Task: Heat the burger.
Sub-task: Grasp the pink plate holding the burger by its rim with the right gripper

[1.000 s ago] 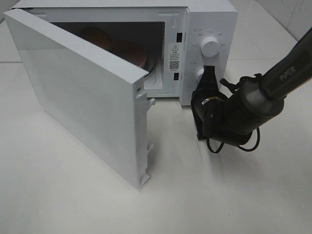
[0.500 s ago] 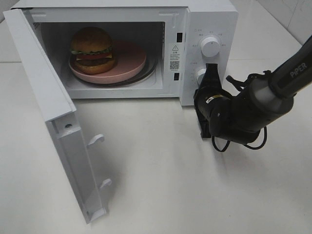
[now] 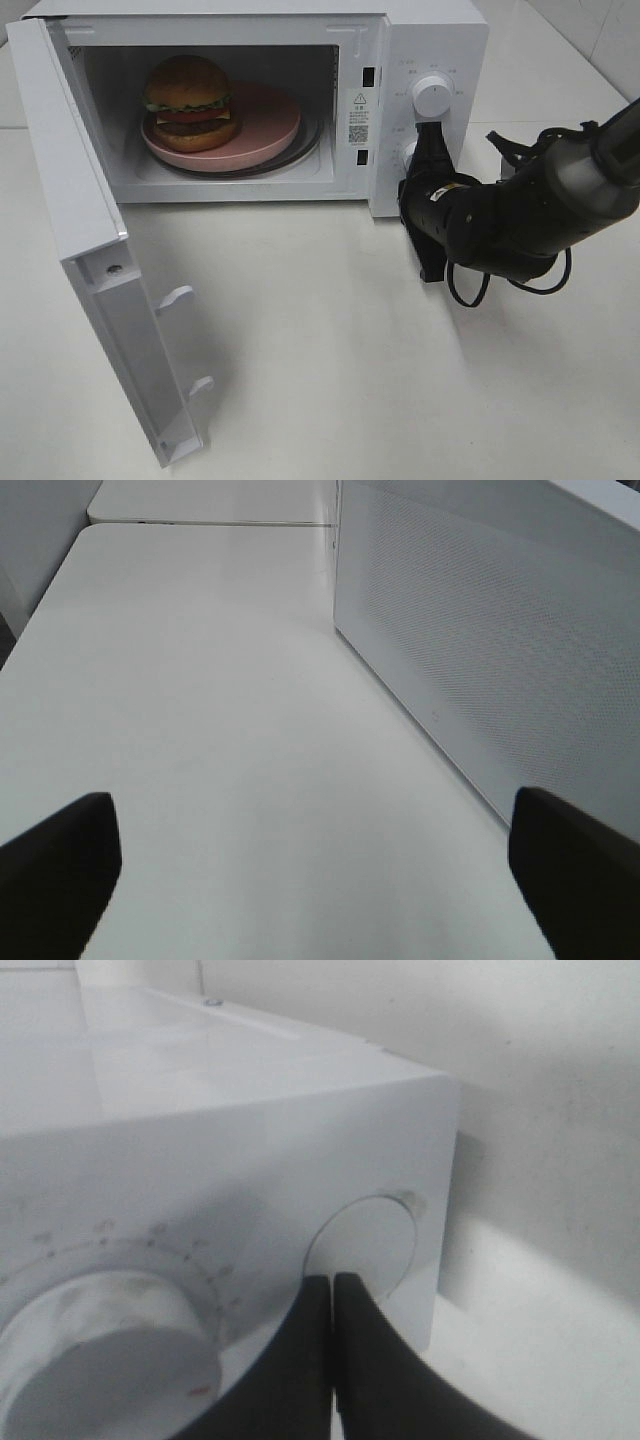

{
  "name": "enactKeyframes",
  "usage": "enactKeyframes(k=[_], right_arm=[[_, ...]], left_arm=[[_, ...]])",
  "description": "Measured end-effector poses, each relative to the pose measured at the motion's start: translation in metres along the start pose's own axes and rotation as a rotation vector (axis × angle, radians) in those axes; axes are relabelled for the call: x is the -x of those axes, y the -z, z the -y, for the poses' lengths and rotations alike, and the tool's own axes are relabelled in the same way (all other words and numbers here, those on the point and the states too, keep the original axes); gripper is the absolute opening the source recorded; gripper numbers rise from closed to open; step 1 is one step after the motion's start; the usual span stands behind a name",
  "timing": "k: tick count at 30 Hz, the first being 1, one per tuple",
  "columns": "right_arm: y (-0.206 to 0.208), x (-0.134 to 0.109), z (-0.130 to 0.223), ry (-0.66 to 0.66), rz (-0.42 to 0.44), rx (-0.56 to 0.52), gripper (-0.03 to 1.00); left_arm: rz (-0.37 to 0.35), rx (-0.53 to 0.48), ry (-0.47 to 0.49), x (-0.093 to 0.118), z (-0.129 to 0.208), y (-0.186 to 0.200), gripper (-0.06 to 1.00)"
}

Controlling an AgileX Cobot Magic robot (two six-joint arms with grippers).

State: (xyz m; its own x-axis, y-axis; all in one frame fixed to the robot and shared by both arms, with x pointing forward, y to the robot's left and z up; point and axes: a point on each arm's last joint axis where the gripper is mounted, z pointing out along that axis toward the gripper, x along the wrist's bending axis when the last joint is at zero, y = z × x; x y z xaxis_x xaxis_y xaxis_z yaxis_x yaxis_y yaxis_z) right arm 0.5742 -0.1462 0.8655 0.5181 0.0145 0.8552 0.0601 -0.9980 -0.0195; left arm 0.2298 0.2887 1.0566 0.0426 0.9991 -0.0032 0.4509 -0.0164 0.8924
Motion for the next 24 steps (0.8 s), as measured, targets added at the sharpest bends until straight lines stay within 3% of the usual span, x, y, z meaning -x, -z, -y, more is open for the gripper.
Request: enactKeyframes(k=[12, 24], right_arm=[[0.03, 0.008, -0.005, 0.146, 0.132, -0.068, 0.01], [0.071, -0.008, -0.005, 0.492, 0.185, -0.214, 0.01]], left_arm=[[0.0, 0.0, 0.0, 0.0, 0.0, 0.0, 0.97], [0.0, 0.0, 0.0, 0.0, 0.0, 0.0, 0.97]])
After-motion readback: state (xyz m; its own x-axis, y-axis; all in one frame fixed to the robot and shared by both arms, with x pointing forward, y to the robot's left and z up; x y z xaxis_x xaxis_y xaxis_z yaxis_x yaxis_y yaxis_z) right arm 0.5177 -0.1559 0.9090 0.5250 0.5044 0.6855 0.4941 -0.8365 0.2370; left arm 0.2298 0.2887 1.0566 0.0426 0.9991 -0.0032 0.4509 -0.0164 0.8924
